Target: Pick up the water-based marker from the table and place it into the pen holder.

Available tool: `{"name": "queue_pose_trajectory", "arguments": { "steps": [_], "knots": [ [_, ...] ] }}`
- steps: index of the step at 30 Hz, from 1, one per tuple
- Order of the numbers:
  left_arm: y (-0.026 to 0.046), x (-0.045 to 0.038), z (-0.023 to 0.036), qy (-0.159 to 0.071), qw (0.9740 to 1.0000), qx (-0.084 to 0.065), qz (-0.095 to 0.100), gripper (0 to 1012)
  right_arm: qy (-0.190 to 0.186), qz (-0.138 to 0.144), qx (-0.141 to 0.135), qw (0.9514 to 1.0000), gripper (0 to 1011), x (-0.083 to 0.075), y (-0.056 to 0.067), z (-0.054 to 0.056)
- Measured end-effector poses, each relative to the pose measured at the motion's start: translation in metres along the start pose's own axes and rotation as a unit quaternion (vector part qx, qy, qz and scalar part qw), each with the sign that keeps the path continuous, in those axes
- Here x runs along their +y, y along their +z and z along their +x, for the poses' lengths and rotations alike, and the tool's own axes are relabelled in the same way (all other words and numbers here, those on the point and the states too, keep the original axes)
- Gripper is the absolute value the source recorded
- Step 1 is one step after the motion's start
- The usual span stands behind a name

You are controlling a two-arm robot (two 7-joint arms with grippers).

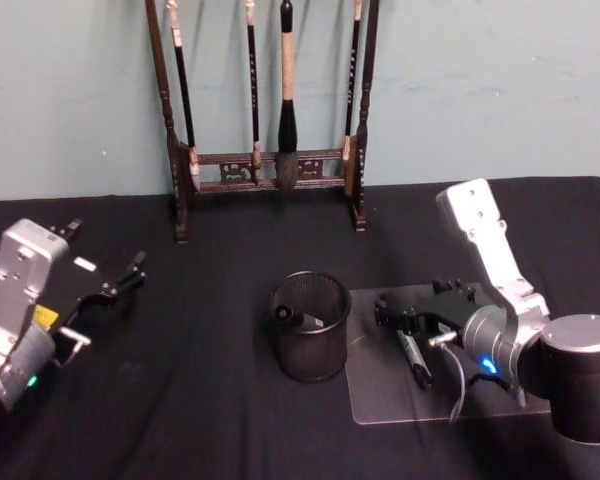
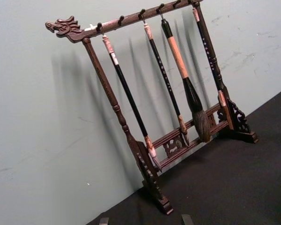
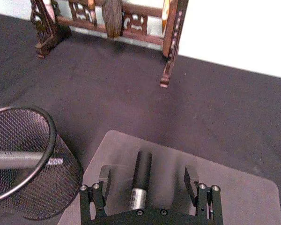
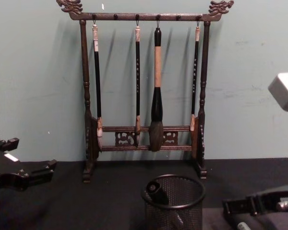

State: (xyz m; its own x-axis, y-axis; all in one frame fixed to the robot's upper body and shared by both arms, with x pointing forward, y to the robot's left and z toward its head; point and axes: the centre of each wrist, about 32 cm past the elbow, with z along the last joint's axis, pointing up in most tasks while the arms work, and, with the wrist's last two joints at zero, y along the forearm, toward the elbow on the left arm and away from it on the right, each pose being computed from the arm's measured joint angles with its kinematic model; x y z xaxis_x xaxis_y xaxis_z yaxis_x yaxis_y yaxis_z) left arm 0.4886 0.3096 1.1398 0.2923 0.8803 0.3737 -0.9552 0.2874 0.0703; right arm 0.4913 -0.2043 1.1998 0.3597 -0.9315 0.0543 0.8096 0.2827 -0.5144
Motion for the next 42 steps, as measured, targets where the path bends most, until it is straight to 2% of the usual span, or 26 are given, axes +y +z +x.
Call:
{"name": "queue_pose_trajectory", "arguments": {
  "steps": [7, 14, 28, 42],
  "knots": [
    [0.0000, 0.0000, 0.0000, 0.000, 1.0000, 0.000, 0.000, 1001, 0.005, -0.028, 0.006, 0.9996, 1003, 0.005, 0.000, 0.000],
    [0.0000, 0.0000, 0.0000, 0.000, 1.0000, 0.000, 0.000, 1001, 0.008, -0.040, 0.008, 0.9992, 1002, 0.010, -0.001, 0.001],
    [0.0000, 0.0000, 0.0000, 0.000, 1.0000, 0.000, 0.000, 1001, 0.008, -0.045, 0.013, 0.9989, 1003, 0.021, -0.004, 0.003],
    [0.0000, 0.0000, 0.0000, 0.000, 1.0000, 0.000, 0.000, 1001, 0.012, -0.050, 0.020, 0.9985, 1002, 0.025, -0.006, 0.004]
  ]
}}
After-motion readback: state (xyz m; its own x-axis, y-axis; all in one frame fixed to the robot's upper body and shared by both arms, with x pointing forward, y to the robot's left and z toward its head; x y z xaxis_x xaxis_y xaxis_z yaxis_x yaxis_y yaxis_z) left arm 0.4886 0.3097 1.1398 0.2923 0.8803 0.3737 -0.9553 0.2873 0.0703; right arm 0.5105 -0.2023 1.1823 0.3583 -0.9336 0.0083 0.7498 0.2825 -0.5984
